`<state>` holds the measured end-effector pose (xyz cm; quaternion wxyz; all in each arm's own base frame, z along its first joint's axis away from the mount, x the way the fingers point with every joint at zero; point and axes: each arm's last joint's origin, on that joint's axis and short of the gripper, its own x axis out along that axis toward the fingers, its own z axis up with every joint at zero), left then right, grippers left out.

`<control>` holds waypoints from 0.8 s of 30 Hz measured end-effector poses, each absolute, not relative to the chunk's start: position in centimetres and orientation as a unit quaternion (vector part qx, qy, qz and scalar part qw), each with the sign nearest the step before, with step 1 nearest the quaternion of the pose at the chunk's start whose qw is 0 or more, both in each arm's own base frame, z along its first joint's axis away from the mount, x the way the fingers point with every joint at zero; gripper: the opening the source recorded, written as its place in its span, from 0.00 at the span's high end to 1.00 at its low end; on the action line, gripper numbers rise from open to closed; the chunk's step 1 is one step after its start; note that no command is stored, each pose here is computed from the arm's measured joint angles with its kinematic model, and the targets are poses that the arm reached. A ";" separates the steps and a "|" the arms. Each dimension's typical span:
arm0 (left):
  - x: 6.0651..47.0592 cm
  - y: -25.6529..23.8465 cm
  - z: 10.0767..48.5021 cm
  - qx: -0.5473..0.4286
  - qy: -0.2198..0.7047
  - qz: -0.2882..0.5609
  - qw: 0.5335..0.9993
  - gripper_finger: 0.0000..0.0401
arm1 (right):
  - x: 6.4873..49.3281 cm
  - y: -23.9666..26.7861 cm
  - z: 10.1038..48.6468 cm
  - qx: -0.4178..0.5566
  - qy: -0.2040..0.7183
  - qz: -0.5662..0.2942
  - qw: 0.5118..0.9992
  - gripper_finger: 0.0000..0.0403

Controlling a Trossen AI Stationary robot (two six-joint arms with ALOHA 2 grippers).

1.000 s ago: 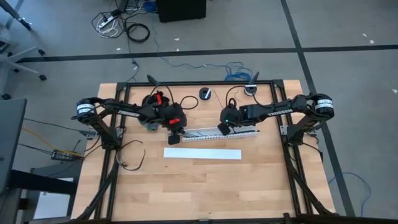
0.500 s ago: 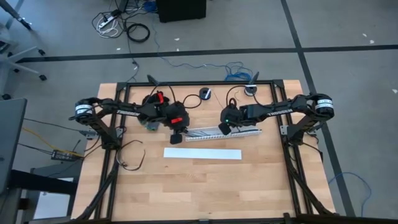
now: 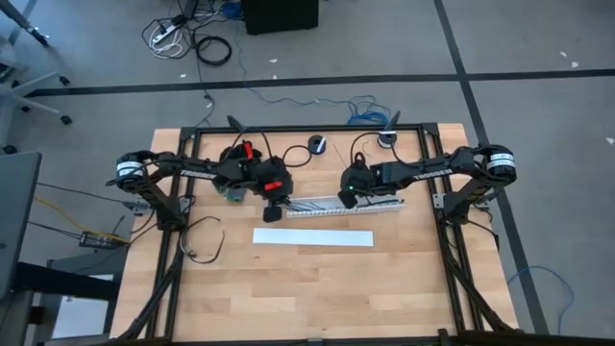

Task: Ziptie cables
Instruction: Put the ziptied cables into the white cable duct

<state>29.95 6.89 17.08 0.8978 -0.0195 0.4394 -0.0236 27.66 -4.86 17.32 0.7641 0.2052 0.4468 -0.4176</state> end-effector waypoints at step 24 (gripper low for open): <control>30.3 7.3 17.8 -0.019 0.435 0.035 0.900 1.00 | 28.5 -4.4 16.2 0.211 0.472 -0.411 0.751 1.00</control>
